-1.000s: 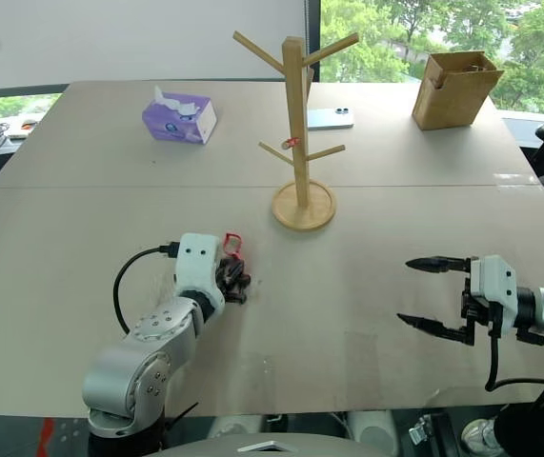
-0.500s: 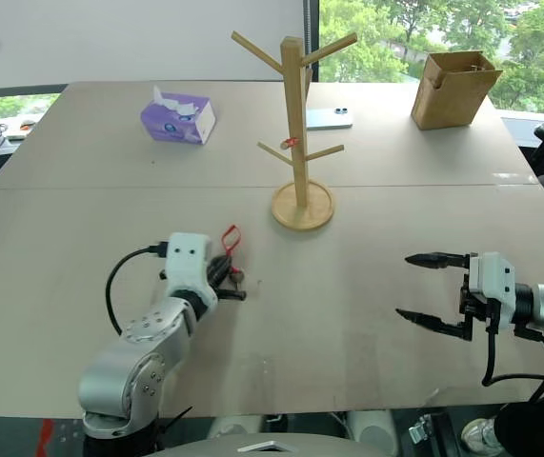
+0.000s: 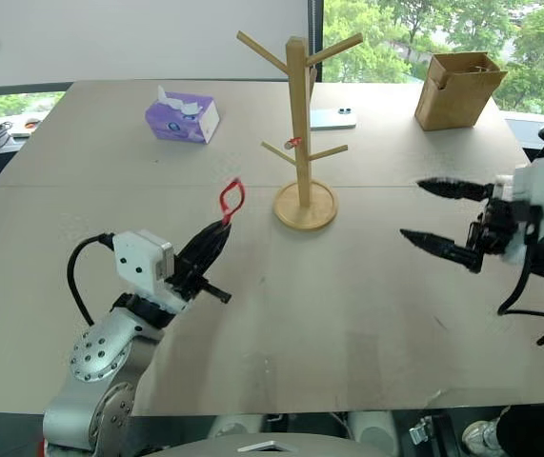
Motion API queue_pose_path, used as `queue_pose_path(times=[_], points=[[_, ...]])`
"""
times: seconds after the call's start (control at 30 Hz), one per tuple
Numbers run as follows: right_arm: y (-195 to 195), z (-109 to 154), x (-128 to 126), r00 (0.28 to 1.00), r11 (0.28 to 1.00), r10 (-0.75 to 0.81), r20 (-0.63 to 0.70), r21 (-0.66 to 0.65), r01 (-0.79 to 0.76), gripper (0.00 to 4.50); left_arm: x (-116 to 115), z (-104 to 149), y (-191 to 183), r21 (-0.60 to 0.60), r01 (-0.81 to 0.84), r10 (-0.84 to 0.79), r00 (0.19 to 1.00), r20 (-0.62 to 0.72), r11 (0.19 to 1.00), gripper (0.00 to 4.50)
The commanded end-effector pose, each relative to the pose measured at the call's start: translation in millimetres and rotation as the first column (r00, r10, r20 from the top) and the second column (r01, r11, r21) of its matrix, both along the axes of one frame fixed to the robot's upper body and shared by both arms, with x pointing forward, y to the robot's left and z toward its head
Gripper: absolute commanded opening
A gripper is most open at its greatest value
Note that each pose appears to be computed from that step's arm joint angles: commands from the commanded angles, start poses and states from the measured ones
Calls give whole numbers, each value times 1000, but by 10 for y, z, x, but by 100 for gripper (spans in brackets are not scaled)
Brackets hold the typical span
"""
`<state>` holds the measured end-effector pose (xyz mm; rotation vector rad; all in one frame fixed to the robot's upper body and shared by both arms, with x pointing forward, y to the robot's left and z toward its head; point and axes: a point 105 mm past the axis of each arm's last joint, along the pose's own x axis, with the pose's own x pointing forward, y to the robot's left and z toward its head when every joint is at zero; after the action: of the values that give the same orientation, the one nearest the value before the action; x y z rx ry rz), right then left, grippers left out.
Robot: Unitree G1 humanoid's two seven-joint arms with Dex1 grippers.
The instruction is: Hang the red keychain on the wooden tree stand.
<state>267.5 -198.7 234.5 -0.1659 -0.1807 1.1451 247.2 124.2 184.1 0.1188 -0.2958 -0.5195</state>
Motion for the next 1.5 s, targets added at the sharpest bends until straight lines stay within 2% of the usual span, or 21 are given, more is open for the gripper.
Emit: queue_pose_path(times=[0.03,0.2,0.47,0.7,1.23,1.27,1.5], points=[[26,282,-65,999,999,6,38,50,-8,450,-30,198,-149,14,73,-74,991,112,997,2],[28,362,-100,999,998,-7,43,58,4,450,132,410,-328,-27,107,-100,974,203,994,2],[13,350,-112,997,999,-35,65,33,33,450,415,481,-500,-71,81,-63,972,227,994,2],[4,359,-134,995,998,-54,80,28,52,450,521,385,-637,-62,92,-78,978,192,994,2],[21,401,-177,996,999,-39,84,25,37,450,692,241,-676,-84,43,-31,990,138,996,2],[18,396,-171,996,999,-41,82,25,39,450,699,252,-672,-92,39,-25,990,141,995,70],[30,339,-137,996,998,-52,75,30,50,450,760,321,-613,-133,-4,24,988,152,991,342]])
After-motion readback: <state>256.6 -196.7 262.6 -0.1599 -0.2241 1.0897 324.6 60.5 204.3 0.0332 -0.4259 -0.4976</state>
